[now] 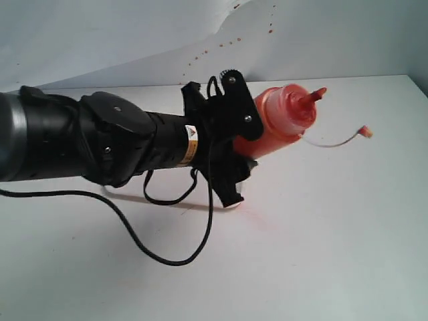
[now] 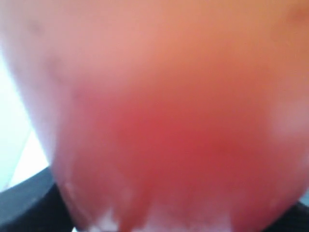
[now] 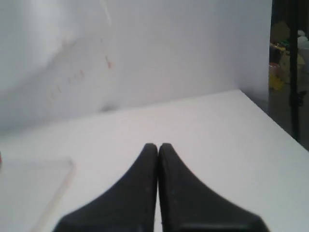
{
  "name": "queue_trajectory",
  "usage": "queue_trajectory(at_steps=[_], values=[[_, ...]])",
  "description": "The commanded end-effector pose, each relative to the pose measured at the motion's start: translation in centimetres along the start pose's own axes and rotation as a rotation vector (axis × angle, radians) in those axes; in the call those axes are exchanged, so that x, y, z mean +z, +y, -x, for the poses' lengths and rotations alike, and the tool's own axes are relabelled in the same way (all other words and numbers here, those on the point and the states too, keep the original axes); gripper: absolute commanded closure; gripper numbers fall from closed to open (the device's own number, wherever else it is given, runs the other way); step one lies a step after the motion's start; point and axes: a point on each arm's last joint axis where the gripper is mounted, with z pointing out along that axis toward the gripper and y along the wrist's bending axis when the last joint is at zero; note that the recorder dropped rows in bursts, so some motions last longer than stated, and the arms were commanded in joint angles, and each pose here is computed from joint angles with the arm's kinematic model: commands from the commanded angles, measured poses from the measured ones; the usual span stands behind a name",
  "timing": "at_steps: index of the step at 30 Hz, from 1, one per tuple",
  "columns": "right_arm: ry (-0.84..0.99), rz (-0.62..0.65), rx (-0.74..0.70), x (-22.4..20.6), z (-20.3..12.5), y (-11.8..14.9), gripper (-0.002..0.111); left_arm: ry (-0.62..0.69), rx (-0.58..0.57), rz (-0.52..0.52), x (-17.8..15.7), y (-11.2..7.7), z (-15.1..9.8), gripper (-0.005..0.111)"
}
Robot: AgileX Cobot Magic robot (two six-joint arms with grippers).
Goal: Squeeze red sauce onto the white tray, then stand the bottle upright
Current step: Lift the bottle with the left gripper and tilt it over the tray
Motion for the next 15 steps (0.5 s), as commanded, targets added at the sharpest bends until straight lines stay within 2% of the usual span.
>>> queue_trajectory(at_steps=[1,4,6,10,14,15], values=[[-0.176,-0.011,0.307,-0.1,1.4,-0.4,0.108,0.197,0.184,0.269,-2.0,1.7,-2.6,0.107],[-0.094,0.049,0.292,-0.1,1.1,0.2,0.108,0.307,0.342,0.336,-2.3,2.2,-3.7,0.107],[-0.112,0.097,0.277,-0.3,2.0,0.6,0.108,0.347,0.370,0.378,-2.6,2.6,-4.0,0.107],[0.003,0.177,0.238,0.9,3.6,1.8,0.108,0.428,0.446,0.451,-3.1,3.3,-4.3,0.107],[0.194,0.202,0.205,5.2,4.6,3.8,0.108,0.487,0.521,0.479,-3.4,3.7,-4.5,0.107],[0.291,0.217,0.154,7.3,4.4,5.1,0.108,0.499,0.542,0.482,-3.5,3.7,-4.6,0.107]])
